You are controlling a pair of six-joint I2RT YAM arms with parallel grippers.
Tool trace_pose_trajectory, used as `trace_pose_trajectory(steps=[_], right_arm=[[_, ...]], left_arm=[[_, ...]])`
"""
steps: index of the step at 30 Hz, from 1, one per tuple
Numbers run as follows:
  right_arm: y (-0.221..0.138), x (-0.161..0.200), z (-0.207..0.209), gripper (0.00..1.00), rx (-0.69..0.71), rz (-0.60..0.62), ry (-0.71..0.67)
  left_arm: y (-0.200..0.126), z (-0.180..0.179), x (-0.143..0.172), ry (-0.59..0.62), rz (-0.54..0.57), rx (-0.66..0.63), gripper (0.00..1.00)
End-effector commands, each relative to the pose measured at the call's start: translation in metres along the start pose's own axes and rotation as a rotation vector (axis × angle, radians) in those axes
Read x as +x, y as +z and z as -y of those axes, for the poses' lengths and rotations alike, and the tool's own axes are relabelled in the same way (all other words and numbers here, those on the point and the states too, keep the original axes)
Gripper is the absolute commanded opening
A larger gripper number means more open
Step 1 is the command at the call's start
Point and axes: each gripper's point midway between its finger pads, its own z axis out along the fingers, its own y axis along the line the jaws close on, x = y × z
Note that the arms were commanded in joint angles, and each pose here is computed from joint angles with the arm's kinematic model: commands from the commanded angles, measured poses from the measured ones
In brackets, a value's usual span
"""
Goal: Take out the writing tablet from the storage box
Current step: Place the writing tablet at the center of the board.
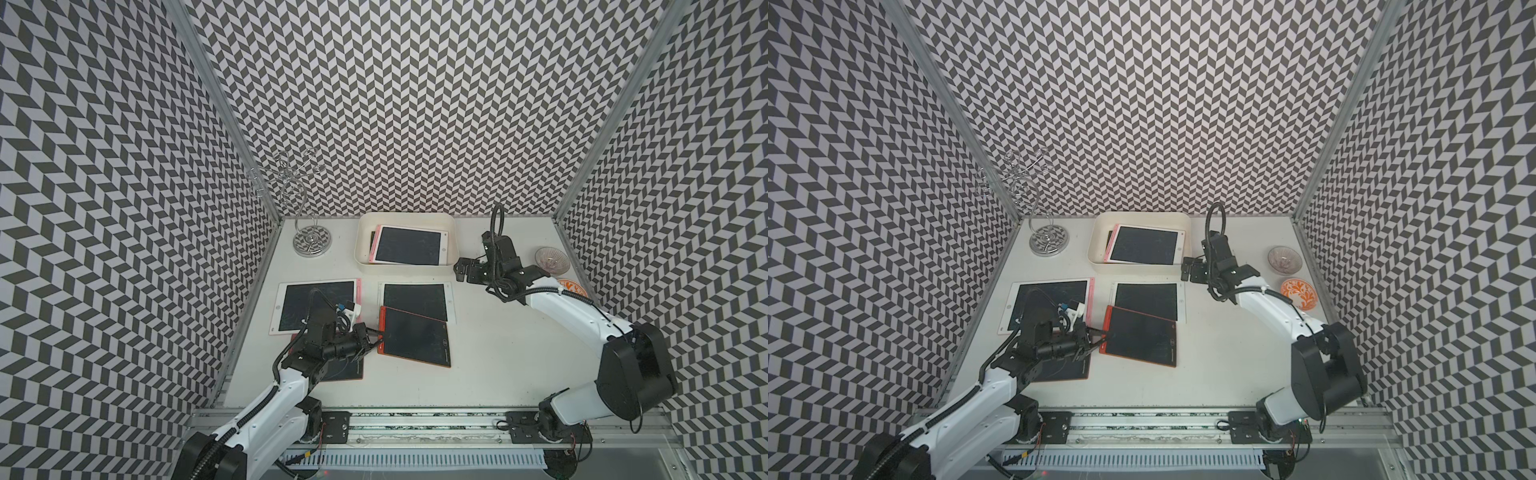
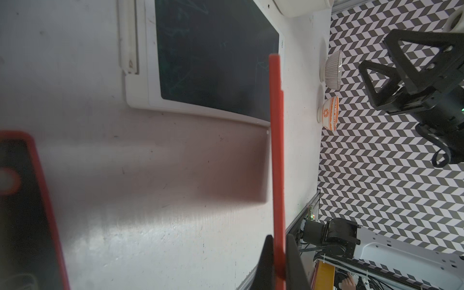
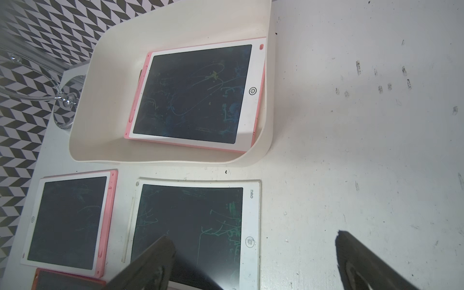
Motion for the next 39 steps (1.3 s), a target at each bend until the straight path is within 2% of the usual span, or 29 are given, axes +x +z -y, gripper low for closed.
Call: trace_pose_trajectory(steps=[1,14,21,24,27,39], right_arm=[[0.000,-0.008,-0.003,1.00,-0.008,0.045,-0.011],[0.004,-0.006,0.003,0.99,0.020,0.045,-0.011],[0.009,-0.004,0.004,0.99,0.020,0.036,-0.013],[0.011,-0.002,0.004,0.99,0.020,0.031,-0.012],[0.013,-0.002,0.003,0.99,0.018,0.031,-0.013],[0.017,-0.001,0.004,1.00,0.023,0.023,-0.013]], left_arm=[[0.002,0.008,-0.004,0.023,0.020,0.037,0.00],[0.010,-0.015,0.018,-0.024,-0.038,-0.002,0.00],[0.007,-0.029,0.024,-0.055,-0.014,-0.024,0.00],[0.006,-0.032,0.024,-0.065,-0.005,-0.027,0.04],[0.006,-0.033,0.024,-0.064,-0.001,-0.032,0.13],[0.006,-0.044,0.025,-0.068,-0.003,-0.083,0.28]])
